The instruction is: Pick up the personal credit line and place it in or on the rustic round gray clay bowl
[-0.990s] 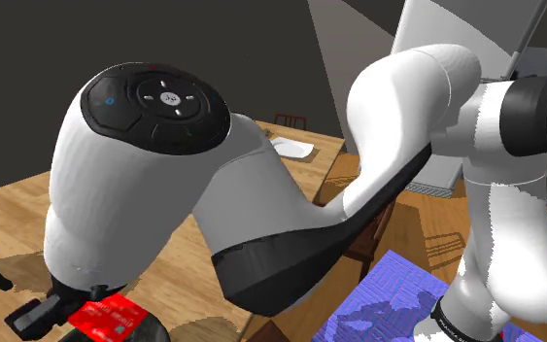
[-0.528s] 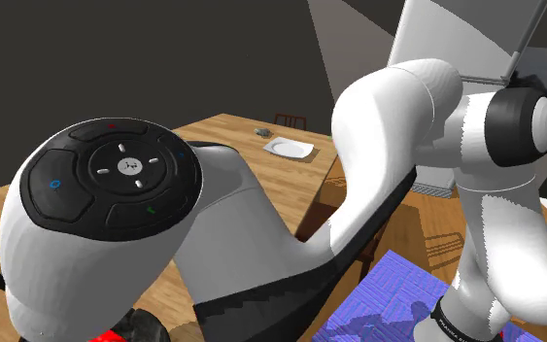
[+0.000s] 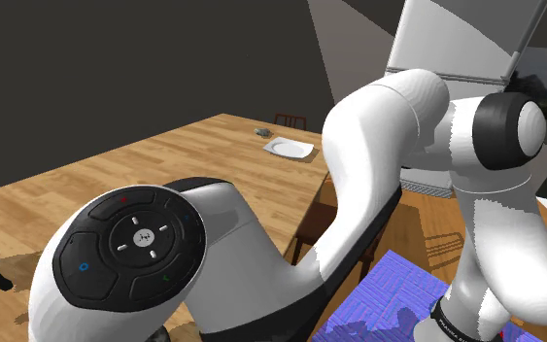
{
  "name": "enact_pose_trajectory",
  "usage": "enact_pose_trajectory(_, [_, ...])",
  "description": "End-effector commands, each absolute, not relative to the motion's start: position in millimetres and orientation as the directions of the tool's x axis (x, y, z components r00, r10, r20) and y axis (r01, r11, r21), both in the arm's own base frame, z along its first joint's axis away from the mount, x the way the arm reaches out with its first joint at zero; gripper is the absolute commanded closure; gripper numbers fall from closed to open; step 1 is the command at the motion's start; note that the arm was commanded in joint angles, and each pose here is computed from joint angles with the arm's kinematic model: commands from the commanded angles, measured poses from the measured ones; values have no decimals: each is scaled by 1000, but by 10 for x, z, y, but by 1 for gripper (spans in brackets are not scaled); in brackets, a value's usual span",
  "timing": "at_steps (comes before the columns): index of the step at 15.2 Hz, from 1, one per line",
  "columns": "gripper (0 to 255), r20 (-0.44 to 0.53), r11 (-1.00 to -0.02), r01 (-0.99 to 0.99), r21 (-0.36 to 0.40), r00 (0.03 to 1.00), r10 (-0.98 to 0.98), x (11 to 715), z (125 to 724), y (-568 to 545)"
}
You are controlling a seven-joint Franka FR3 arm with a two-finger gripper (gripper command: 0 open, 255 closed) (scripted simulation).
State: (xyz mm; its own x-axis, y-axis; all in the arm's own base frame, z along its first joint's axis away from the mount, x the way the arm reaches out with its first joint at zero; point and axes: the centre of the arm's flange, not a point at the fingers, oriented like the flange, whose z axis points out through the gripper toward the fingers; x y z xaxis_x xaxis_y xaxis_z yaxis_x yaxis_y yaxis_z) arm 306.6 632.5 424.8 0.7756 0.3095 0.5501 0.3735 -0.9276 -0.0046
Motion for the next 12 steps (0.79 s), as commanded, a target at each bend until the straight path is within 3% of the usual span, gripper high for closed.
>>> enact_pose_trajectory(1, [255, 550, -928, 374, -5, 776, 309, 3078, 4132, 6319])
enact_pose_trajectory(9, [255, 550, -928, 374, -5, 776, 309, 3078, 4116, 6319])
enact_pose_trajectory(10, [0, 550, -928, 374, -5, 776, 309, 3078, 4116, 6319])
enact_pose_trajectory(12, [0, 550, -928, 374, -5, 776, 309, 3078, 4116, 6319])
